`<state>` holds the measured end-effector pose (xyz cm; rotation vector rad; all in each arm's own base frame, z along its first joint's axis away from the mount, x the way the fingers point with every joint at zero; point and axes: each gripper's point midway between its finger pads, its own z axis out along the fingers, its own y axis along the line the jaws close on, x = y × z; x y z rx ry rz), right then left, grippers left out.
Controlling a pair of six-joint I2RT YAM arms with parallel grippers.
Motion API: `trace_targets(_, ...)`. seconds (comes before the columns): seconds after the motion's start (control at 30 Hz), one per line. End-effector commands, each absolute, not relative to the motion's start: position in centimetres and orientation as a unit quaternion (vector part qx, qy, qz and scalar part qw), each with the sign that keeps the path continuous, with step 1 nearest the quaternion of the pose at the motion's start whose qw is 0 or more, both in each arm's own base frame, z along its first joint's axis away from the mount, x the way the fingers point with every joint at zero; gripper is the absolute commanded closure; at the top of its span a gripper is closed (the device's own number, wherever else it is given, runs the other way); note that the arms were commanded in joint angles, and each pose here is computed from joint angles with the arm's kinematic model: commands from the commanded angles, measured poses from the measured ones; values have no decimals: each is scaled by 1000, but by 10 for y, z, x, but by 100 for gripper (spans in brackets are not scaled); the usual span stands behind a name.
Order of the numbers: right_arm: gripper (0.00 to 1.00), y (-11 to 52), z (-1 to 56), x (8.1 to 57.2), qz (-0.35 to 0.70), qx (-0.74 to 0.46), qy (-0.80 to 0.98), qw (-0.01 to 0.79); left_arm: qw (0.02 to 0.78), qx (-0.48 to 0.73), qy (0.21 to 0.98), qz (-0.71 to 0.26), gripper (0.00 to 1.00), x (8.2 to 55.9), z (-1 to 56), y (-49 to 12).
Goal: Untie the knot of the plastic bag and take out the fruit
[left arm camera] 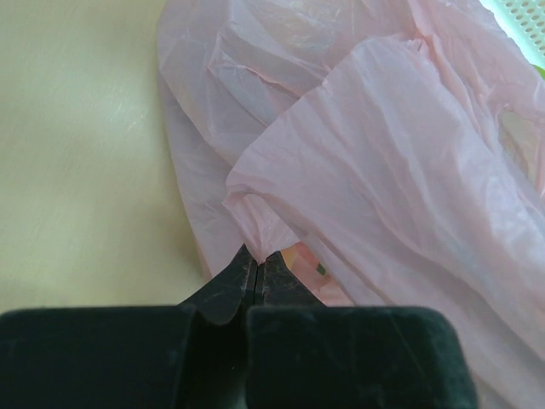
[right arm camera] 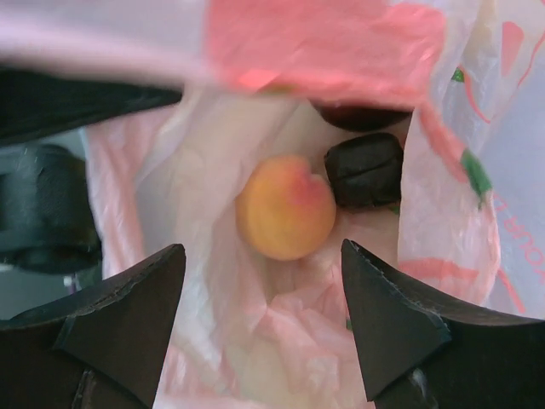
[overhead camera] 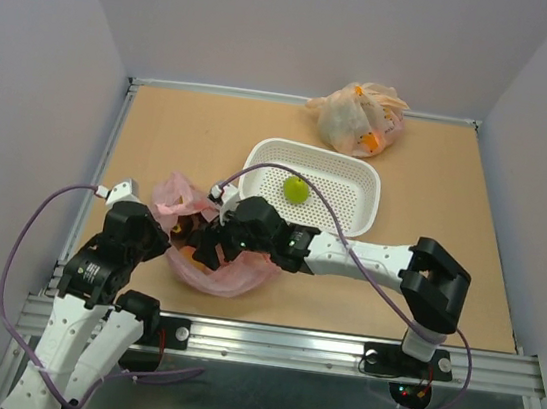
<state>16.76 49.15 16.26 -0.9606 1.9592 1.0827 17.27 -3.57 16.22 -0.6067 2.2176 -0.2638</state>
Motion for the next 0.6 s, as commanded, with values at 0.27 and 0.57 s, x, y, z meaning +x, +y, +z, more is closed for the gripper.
trace_targets(0.27, 21, 547, 147, 181, 468, -268, 769, 342, 398, -235, 878, -123, 100, 155, 179, -38)
trace_targets(0.57, 11, 567, 97, 164, 457, -288, 784, 306, 398, -232, 878, -133, 100, 151, 178, -41)
